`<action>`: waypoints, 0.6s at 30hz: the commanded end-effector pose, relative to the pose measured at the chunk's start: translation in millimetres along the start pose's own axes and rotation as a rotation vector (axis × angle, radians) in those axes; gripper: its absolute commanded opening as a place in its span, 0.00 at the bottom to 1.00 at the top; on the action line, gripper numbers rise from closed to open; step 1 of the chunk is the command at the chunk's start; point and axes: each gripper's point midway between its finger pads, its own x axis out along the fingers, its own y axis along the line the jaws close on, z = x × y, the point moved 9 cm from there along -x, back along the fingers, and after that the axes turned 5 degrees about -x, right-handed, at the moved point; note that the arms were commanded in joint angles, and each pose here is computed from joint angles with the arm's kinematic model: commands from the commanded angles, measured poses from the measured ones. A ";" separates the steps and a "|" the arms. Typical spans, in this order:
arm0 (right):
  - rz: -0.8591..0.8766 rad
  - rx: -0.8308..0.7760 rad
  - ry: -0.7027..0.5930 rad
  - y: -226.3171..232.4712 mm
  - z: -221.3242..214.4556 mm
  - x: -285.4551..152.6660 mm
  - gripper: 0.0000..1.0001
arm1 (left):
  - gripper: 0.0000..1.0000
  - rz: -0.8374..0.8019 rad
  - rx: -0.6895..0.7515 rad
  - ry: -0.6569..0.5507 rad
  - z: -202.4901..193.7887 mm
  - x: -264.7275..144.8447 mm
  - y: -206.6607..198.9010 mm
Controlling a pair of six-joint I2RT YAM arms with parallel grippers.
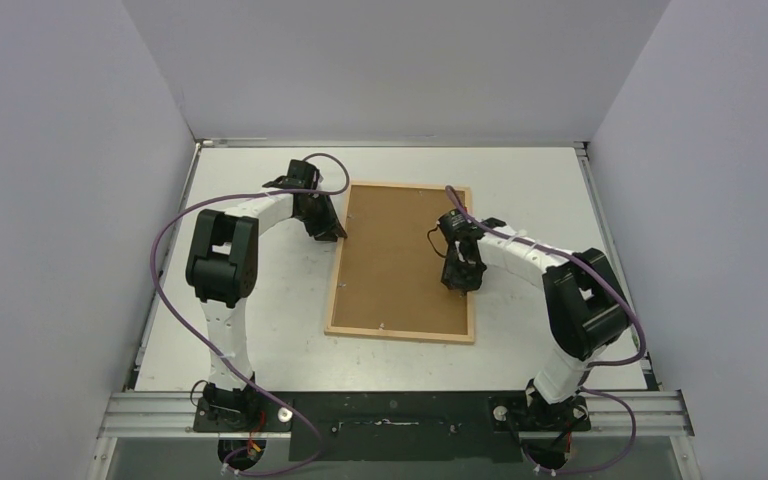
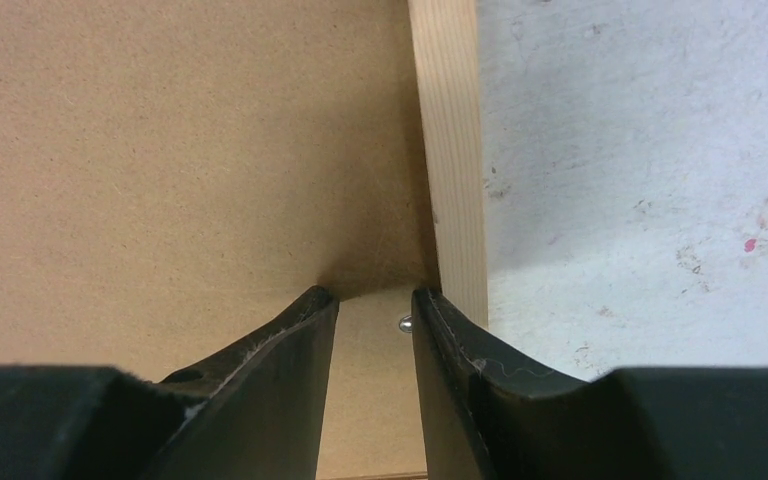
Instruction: Put the photo into the frame
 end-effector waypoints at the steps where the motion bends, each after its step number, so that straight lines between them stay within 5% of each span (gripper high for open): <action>1: -0.106 -0.145 0.218 -19.7 -23.2 7.3 0.37 | 0.12 0.188 -0.059 0.023 -9.3 34.7 38.5; 10: 0.030 -0.173 0.328 -11.9 -16.9 5.9 0.39 | 0.11 0.188 -0.066 0.016 -7.2 33.4 38.2; 18: 0.194 -0.077 -0.047 15.3 40.9 -49.1 0.39 | 0.10 0.186 -0.068 0.018 -7.2 32.6 39.1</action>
